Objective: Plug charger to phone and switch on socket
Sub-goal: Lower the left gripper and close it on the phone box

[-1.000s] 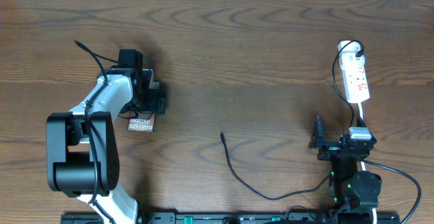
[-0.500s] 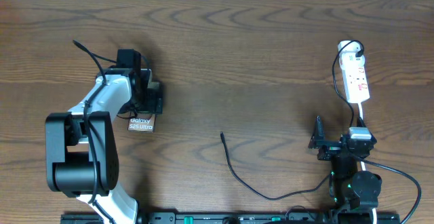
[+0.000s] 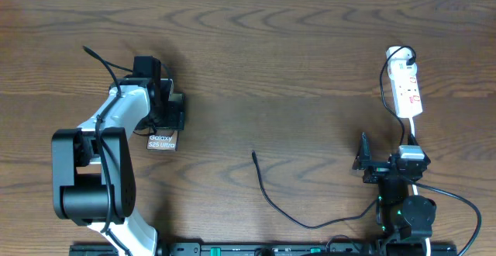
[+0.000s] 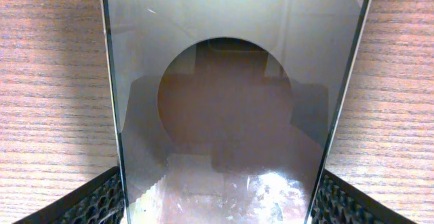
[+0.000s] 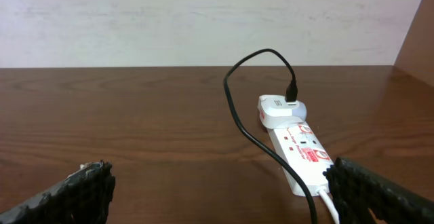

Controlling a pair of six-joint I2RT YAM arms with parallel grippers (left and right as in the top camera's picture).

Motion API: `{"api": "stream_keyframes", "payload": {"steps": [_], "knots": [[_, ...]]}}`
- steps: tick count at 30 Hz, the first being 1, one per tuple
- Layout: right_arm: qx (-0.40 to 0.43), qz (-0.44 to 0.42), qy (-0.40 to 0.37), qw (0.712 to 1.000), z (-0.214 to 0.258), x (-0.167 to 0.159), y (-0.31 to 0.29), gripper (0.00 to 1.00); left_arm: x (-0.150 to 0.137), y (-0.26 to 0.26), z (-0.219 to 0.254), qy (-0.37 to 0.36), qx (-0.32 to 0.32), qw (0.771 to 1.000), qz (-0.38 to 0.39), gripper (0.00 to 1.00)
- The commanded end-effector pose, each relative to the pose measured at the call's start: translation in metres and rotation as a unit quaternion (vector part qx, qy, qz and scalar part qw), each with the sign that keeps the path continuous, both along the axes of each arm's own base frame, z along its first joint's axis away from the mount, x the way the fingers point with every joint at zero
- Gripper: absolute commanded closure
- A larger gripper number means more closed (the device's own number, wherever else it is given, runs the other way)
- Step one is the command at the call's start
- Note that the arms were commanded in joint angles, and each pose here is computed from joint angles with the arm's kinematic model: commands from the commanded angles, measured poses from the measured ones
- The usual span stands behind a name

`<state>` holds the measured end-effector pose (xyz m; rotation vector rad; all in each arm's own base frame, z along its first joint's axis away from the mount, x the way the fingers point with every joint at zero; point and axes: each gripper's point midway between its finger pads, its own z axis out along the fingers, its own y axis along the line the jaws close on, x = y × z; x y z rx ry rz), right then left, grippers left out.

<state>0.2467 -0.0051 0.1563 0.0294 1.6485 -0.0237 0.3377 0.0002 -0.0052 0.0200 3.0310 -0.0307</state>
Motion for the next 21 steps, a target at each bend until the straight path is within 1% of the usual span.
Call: {"api": "stream_keyframes", "payload": {"steps": [1, 5, 7, 14, 21], "knots": [[-0.007, -0.001, 0.001, 1.000, -0.0005, -0.0002, 0.0000, 0.01, -0.0282, -0.0102, -0.0262, 0.056, -0.027, 0.998, -0.004, 0.20], [-0.007, -0.001, 0.001, 1.000, -0.0006, -0.0002, 0.0000, 0.01, -0.0282, -0.0102, -0.0262, 0.056, -0.027, 0.998, -0.004, 0.21], [-0.007, -0.001, 0.001, 1.000, -0.0006, -0.0002, 0.0000, 0.01, -0.0282, -0.0102, -0.0262, 0.056, -0.027, 0.998, -0.004, 0.24], [-0.007, -0.001, 0.001, 1.000, -0.0005, -0.0002, 0.0000, 0.01, -0.0283, -0.0102, -0.0262, 0.056, -0.027, 0.998, -0.004, 0.28], [-0.007, -0.001, 0.001, 1.000, -0.0006, -0.0002, 0.0000, 0.01, -0.0281, -0.0101, -0.0262, 0.055, -0.027, 0.998, -0.004, 0.30]]}}
